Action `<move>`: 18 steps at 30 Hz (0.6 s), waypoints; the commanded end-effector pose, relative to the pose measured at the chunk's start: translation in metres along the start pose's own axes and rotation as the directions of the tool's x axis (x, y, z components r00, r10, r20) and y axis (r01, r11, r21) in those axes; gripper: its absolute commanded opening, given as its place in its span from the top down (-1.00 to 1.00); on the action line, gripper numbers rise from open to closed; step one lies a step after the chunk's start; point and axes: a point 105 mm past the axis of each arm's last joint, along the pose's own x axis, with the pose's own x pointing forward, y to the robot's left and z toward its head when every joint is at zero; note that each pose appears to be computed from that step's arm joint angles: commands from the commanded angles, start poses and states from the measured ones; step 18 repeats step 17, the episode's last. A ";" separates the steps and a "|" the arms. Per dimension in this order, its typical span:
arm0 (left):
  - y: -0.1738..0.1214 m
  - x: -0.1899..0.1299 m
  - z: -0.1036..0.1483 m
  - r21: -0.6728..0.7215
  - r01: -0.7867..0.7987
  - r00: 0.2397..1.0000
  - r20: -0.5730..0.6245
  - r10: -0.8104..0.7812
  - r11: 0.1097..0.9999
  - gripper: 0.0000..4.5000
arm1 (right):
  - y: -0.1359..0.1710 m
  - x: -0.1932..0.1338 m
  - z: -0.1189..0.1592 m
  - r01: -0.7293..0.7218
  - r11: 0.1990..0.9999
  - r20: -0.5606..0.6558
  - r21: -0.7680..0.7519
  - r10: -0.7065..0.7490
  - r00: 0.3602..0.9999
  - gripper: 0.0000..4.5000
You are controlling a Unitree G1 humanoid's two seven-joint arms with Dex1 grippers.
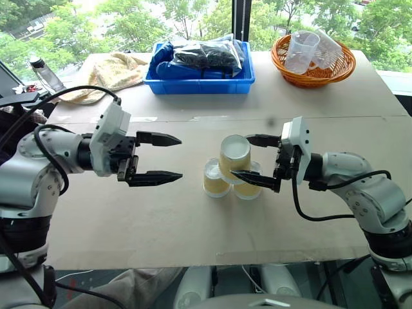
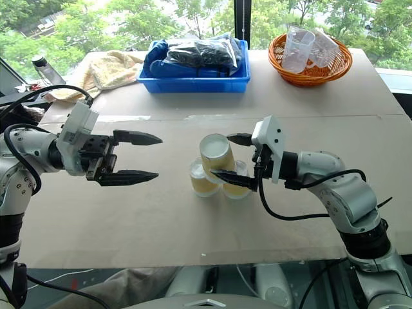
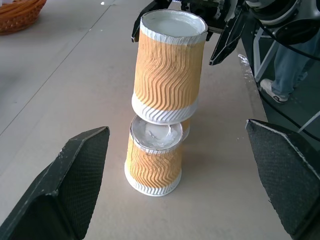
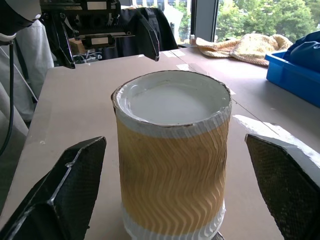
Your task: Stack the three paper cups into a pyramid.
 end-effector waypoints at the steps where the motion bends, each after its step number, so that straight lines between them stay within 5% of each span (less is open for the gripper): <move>1: -0.005 -0.001 0.002 0.022 -0.024 1.000 0.013 0.024 0.999 -1.00 | -0.005 -0.025 0.012 0.044 0.999 0.017 -0.023 -0.043 0.999 -0.98; 8: -0.013 0.006 -0.037 -0.042 -0.211 0.977 -0.039 0.209 0.977 -1.00 | -0.016 -0.102 -0.022 0.224 0.974 -0.175 0.022 -0.217 0.960 -0.98; 13: -0.023 -0.013 -0.106 -0.095 -0.437 0.894 -0.155 0.420 0.894 -1.00 | -0.019 -0.132 -0.067 0.363 0.932 -0.144 0.005 -0.359 0.922 -0.98; 18: -0.033 -0.002 -0.123 -0.118 -0.468 0.882 -0.124 0.455 0.876 -1.00 | -0.012 -0.142 -0.105 0.374 0.926 -0.159 0.040 -0.364 0.918 -0.98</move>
